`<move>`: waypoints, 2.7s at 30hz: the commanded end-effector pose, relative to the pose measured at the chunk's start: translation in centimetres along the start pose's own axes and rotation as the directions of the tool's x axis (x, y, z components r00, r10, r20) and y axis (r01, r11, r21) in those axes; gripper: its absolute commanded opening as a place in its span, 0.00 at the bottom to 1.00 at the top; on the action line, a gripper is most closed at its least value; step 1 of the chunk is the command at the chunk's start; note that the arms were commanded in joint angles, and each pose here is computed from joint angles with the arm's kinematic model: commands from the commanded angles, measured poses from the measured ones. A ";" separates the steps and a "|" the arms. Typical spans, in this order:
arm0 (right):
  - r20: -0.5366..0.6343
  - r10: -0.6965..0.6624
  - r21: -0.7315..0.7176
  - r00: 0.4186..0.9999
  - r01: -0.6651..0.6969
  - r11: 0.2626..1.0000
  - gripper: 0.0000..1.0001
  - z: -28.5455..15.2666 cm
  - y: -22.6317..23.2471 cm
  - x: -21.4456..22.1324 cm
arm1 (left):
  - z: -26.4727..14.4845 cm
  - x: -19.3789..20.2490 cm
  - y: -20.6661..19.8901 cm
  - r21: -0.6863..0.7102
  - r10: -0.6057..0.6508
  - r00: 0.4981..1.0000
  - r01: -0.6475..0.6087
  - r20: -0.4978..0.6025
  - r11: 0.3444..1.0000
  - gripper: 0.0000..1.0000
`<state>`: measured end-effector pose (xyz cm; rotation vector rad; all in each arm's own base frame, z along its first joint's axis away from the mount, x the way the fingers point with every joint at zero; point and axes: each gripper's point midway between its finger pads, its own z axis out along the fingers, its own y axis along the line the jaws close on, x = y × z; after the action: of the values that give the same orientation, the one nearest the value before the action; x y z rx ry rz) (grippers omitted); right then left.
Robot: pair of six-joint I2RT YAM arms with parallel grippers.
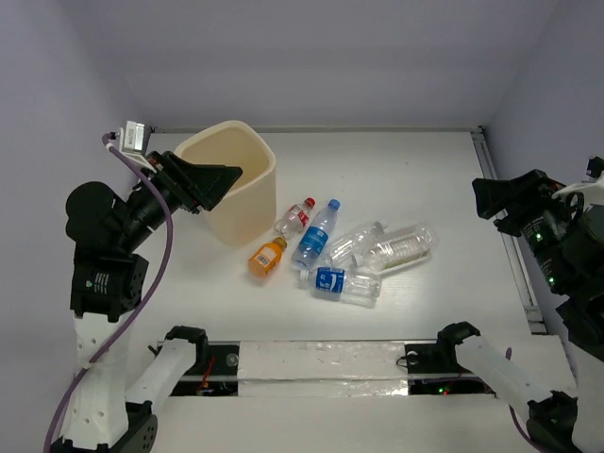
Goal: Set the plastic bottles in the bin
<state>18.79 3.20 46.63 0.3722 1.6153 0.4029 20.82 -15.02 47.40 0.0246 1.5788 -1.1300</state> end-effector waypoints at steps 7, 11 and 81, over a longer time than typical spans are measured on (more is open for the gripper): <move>0.042 0.018 0.064 0.999 -0.021 0.998 0.00 -1.6 -1.6 -0.9 | 4.2 0.3 -2.2 0.048 0.008 1.000 -0.007 -0.029 0.999 0.00; 0.082 0.027 0.083 0.996 -0.034 0.996 0.00 -2.8 -1.8 -2.6 | 10.1 9.5 -4.1 0.033 0.029 0.973 -0.022 -0.227 0.999 0.00; 0.029 -0.020 -0.074 0.999 0.022 0.997 0.50 -4.8 -0.2 -1.1 | 29.0 13.3 -12.5 0.164 0.381 0.922 -0.366 -0.072 0.916 0.37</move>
<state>13.57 1.37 47.10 0.3371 1.6079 0.3905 29.48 -53.71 36.33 0.6985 1.7006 -0.8491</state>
